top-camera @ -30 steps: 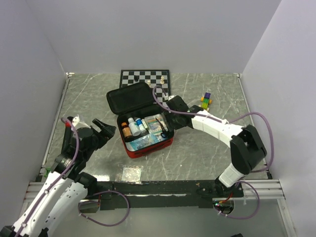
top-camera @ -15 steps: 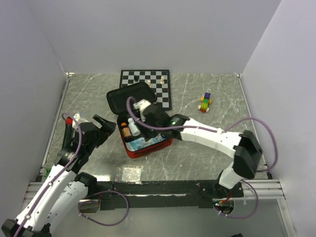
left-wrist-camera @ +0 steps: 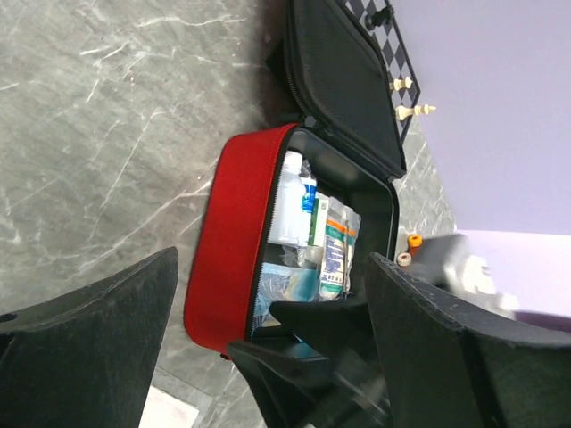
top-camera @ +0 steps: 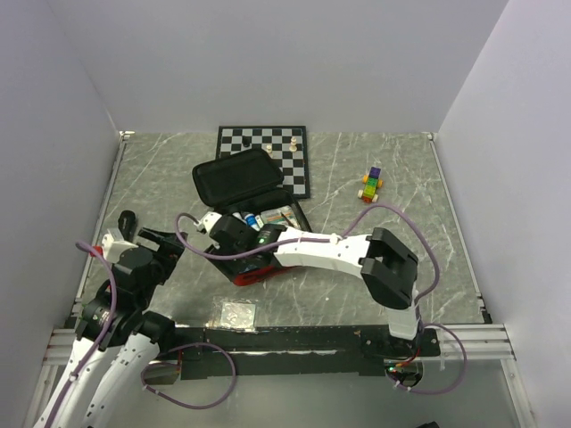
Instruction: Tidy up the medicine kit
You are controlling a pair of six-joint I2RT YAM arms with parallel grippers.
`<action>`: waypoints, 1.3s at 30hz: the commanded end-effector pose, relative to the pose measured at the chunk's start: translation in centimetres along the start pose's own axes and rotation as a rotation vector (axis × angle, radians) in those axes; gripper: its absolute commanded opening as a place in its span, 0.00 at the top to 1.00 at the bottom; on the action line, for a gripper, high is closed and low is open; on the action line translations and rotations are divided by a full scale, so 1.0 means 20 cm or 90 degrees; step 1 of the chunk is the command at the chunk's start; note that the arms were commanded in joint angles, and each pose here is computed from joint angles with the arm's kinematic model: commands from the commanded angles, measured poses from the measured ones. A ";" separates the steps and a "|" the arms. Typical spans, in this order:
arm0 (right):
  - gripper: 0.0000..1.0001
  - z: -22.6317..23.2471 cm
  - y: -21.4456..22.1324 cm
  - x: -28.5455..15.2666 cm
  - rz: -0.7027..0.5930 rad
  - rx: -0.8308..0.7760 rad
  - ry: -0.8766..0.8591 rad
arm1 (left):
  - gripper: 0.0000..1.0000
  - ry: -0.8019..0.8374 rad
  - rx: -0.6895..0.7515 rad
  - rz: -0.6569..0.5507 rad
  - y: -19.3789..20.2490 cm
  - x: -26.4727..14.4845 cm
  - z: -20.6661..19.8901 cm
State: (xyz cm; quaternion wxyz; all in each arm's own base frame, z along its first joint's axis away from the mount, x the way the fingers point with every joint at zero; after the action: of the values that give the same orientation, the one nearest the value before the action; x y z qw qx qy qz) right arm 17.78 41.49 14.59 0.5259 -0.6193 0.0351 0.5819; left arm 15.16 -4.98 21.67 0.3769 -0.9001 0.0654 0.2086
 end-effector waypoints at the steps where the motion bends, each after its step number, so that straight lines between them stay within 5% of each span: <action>1: 0.38 0.00 -0.01 0.02 -0.001 0.001 0.006 | 0.11 -0.016 -0.006 -0.003 0.00 0.01 0.01; 4: 0.44 -0.04 0.06 0.02 0.017 0.000 0.021 | 0.11 -0.015 -0.001 0.005 0.02 0.03 0.01; 11: 0.77 -0.15 0.21 -0.08 0.020 -0.001 0.058 | 0.12 0.003 0.005 0.016 0.05 0.06 0.00; 17: 0.79 -0.27 0.34 -0.21 0.013 0.005 0.102 | 0.13 0.011 0.005 0.035 0.08 0.09 -0.01; 22: 0.76 -0.36 0.46 -0.31 0.003 0.015 0.136 | 0.13 0.017 0.011 0.047 0.11 0.12 -0.02; 28: 0.61 -0.41 0.53 -0.39 -0.014 0.003 0.128 | 0.11 0.030 0.025 0.061 0.12 0.16 -0.06; 34: 0.41 -0.37 0.47 -0.46 -0.041 0.024 0.104 | 0.07 0.090 0.039 0.096 0.16 0.26 -0.19; 39: 0.37 -0.29 0.38 -0.56 -0.065 0.070 0.053 | 0.07 0.117 0.050 0.134 0.21 0.37 -0.28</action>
State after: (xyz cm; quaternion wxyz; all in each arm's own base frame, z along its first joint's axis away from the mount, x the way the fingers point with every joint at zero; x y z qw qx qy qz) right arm 13.16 26.85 13.01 0.5337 -0.6534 0.0833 0.5304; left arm 20.55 -9.83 17.92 0.3876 -0.8786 0.1746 0.2177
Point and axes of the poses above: each gripper's point midway between its finger pads, its own x axis out along the fingers, its own z axis along the line the jaws close on, y = z × x, the point moved 5 cm from there along -x, back along the fingers, and after that the axes turned 15 degrees about x, right-handed, at the moved point
